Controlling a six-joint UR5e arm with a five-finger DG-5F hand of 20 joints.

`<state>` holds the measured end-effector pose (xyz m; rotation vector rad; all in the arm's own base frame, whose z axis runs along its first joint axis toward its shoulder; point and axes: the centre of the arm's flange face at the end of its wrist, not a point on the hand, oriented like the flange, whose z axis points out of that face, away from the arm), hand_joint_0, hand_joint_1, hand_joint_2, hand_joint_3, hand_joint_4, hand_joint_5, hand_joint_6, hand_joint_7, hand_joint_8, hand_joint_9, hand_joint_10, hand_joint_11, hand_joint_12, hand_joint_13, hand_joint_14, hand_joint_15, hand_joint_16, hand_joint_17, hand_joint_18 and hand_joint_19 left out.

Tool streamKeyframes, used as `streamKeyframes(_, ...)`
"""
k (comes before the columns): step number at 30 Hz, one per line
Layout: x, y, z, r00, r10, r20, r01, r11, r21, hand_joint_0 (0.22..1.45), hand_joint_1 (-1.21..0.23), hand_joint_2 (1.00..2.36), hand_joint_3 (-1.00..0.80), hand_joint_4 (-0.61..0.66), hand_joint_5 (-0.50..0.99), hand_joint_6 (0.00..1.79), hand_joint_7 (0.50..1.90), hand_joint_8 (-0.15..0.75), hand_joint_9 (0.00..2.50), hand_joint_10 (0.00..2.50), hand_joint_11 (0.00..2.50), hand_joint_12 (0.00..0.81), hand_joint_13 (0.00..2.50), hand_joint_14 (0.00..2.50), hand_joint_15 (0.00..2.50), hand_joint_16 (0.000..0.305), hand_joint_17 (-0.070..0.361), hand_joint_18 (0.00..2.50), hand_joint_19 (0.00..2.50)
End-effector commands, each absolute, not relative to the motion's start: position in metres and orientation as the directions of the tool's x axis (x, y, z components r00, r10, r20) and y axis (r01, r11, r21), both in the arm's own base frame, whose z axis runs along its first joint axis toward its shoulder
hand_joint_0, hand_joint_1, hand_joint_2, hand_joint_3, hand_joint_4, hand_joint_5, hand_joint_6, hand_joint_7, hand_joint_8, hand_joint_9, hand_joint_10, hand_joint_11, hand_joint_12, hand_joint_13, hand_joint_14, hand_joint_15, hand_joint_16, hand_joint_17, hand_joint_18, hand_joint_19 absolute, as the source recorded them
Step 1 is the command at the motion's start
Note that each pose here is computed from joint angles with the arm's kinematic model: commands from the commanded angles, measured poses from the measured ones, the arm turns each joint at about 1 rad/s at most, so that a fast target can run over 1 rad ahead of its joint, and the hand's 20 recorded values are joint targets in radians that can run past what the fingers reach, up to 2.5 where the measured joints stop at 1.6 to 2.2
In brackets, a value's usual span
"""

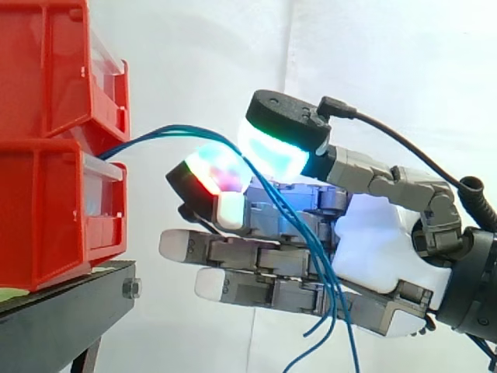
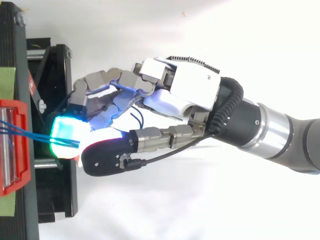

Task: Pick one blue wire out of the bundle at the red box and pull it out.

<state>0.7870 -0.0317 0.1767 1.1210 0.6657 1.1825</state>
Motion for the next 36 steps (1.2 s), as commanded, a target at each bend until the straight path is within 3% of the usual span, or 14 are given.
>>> streamKeyframes(1,0.7848,-0.0322,0.1778,0.291,0.948,0.126,-0.348,-0.018,0.937,0.55,-0.76,1.21,0.0,0.08,-0.11,0.89,1.11,0.347,1.06,0.02,0.59,0.445,0.63,0.01,0.3,0.065,0.147,0.62,0.41)
streamKeyframes(9,0.7839,-0.0331,0.175,0.295,0.946,0.135,-0.339,-0.029,0.94,0.55,-0.76,1.21,0.0,0.08,-0.11,0.89,1.11,0.348,1.06,0.01,0.58,0.445,0.63,0.01,0.31,0.065,0.147,0.62,0.41)
streamKeyframes(19,0.7837,-0.0335,0.1761,0.294,0.944,0.15,-0.344,-0.042,0.938,0.62,-0.79,1.0,0.04,0.07,-0.12,0.89,1.11,0.325,1.02,0.01,0.6,0.426,0.59,0.01,0.3,0.061,0.138,0.57,0.42)
streamKeyframes(36,0.7837,-0.0335,0.1749,0.293,0.944,0.153,-0.343,-0.045,0.938,0.62,-0.81,1.01,-0.02,0.12,-0.14,0.89,1.15,0.296,0.98,0.02,0.63,0.396,0.56,0.01,0.31,0.056,0.126,0.51,0.43)
